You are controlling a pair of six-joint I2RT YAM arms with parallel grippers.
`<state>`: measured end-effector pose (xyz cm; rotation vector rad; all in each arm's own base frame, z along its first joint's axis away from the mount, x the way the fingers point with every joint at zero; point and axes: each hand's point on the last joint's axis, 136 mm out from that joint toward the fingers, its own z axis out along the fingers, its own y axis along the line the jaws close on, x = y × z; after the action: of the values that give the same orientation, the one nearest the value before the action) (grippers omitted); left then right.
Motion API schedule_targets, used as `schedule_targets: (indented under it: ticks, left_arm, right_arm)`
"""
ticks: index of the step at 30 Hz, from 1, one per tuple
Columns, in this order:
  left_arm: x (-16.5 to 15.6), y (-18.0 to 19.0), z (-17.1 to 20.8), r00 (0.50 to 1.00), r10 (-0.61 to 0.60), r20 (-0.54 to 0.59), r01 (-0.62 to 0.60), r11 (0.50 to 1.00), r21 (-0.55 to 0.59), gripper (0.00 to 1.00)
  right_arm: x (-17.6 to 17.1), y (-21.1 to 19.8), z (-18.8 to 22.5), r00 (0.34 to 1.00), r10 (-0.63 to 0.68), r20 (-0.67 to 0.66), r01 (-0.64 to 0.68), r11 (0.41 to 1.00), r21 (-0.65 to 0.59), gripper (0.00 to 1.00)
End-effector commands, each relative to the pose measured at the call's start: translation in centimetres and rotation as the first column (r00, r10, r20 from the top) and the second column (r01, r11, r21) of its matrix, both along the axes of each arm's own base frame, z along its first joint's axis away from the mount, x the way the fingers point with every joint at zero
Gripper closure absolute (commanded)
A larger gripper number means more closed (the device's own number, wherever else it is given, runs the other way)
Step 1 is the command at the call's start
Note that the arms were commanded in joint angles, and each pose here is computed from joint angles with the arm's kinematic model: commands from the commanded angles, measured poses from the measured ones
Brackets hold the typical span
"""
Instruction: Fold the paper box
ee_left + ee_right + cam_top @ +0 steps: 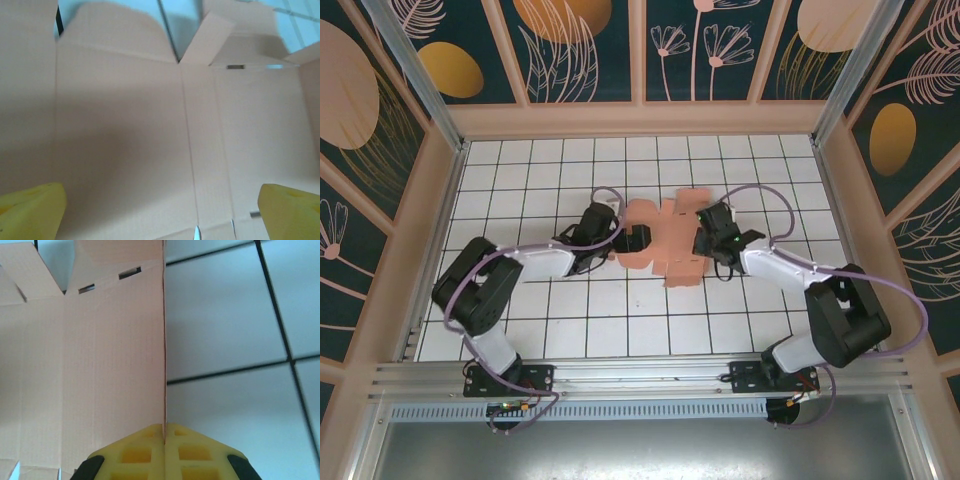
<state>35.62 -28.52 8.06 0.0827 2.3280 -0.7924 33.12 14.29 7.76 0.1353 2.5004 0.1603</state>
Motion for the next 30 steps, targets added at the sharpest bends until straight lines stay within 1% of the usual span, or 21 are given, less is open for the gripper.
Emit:
schedule_targets:
  ticks: [1, 4, 6, 9, 10, 11, 14, 18, 21, 22, 25, 27, 30]
  left_arm:
    - [0.5, 1.9, 3.5, 0.993, 0.051, 0.104, -0.050, 0.999, -0.009, 0.01]
    - [0.9, 3.6, 5.0, 0.986, 0.101, 0.133, -0.091, 0.993, -0.074, 0.01]
    - [1.2, 4.6, 5.3, 0.981, 0.122, 0.151, -0.113, 0.991, -0.067, 0.01]
    - [1.6, 6.5, 5.4, 0.973, 0.167, 0.157, -0.161, 0.986, -0.054, 0.01]
    - [1.8, 7.2, 5.5, 0.970, 0.189, 0.155, -0.181, 0.982, -0.061, 0.01]
    - [2.0, 8.1, 5.3, 0.967, 0.211, 0.146, -0.203, 0.977, -0.069, 0.01]
    - [2.8, 11.0, 4.5, 0.951, 0.283, 0.125, -0.271, 0.957, -0.105, 0.01]
    - [3.6, 14.5, 3.8, 0.929, 0.356, 0.103, -0.340, 0.929, -0.143, 0.01]
    - [4.4, 16.5, 3.6, 0.915, 0.395, 0.087, -0.378, 0.911, -0.164, 0.01]
    - [4.7, 17.1, 3.5, 0.912, 0.402, 0.081, -0.385, 0.908, -0.168, 0.01]
    - [5.6, 18.2, 3.2, 0.903, 0.422, 0.076, -0.406, 0.898, -0.168, 0.01]
    - [6.1, 18.6, 3.0, 0.901, 0.428, 0.077, -0.411, 0.896, -0.170, 0.01]
    - [6.9, 18.4, 2.7, 0.910, 0.410, 0.064, -0.394, 0.902, -0.179, 0.01]
  right_arm:
    - [1.3, -0.5, 0.6, 0.975, 0.221, -0.017, -0.221, 0.964, -0.151, 1.00]
    - [2.5, 0.1, 1.5, 0.937, 0.350, -0.002, -0.341, 0.910, -0.236, 1.00]
    - [3.3, 0.6, 2.3, 0.908, 0.419, 0.002, -0.399, 0.868, -0.297, 1.00]
    - [4.2, 1.9, 3.4, 0.861, 0.508, -0.010, -0.467, 0.782, -0.413, 1.00]
    - [4.6, 2.1, 3.8, 0.853, 0.521, -0.014, -0.467, 0.752, -0.464, 1.00]
    - [5.1, 2.4, 4.2, 0.845, 0.534, -0.017, -0.459, 0.710, -0.535, 1.00]
    - [6.3, 3.2, 5.3, 0.838, 0.545, -0.020, -0.413, 0.612, -0.674, 1.00]
    - [6.9, 5.1, 5.8, 0.803, 0.593, -0.061, -0.413, 0.480, -0.774, 1.00]
    - [6.9, 6.9, 7.2, 0.777, 0.628, -0.047, -0.363, 0.385, -0.848, 1.00]
    - [6.6, 7.8, 7.8, 0.761, 0.648, -0.037, -0.348, 0.360, -0.866, 1.00]
    - [5.4, 10.3, 9.3, 0.698, 0.716, 0.002, -0.319, 0.313, -0.895, 1.00]
    - [4.4, 11.6, 9.7, 0.658, 0.753, 0.010, -0.303, 0.278, -0.912, 1.00]
    - [2.7, 13.1, 9.4, 0.593, 0.805, 0.005, -0.294, 0.222, -0.929, 1.00]
